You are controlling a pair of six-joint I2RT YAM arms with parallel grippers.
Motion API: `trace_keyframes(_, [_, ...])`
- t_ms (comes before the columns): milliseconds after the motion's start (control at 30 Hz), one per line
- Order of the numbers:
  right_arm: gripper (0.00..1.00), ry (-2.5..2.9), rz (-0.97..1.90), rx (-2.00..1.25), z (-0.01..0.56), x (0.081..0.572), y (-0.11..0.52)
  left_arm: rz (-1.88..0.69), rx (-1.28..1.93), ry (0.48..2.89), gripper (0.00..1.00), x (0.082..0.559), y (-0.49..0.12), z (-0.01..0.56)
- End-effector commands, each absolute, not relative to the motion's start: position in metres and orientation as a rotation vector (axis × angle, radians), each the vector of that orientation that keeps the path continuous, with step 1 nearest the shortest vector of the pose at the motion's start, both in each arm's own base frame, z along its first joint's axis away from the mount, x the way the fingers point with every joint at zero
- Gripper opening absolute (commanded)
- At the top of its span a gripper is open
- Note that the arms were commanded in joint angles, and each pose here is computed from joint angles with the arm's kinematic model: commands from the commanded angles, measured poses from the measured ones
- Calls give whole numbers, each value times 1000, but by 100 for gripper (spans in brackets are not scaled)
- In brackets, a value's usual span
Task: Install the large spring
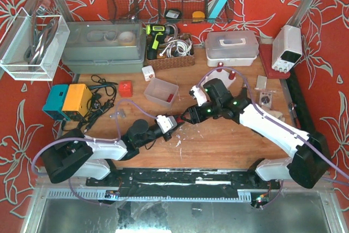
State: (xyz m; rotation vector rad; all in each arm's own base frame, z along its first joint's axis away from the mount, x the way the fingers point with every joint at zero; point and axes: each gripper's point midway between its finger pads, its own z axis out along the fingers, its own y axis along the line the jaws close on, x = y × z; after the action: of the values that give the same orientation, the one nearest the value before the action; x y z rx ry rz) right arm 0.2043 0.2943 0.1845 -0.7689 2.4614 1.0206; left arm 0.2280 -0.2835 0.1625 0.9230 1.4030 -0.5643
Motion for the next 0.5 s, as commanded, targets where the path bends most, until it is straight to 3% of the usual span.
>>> trace_keyframes(0, [61, 2443, 1045, -824, 190, 200, 306, -559, 885, 1310, 7, 225, -283, 188])
trace_keyframes(267, [52, 2483, 1029, -877, 175, 192, 317, -559, 890, 1307, 7, 223, -284, 188])
trace_keyframes(467, [32, 2480, 1023, -880, 172, 193, 318, -551, 889, 1310, 8, 224, -284, 187])
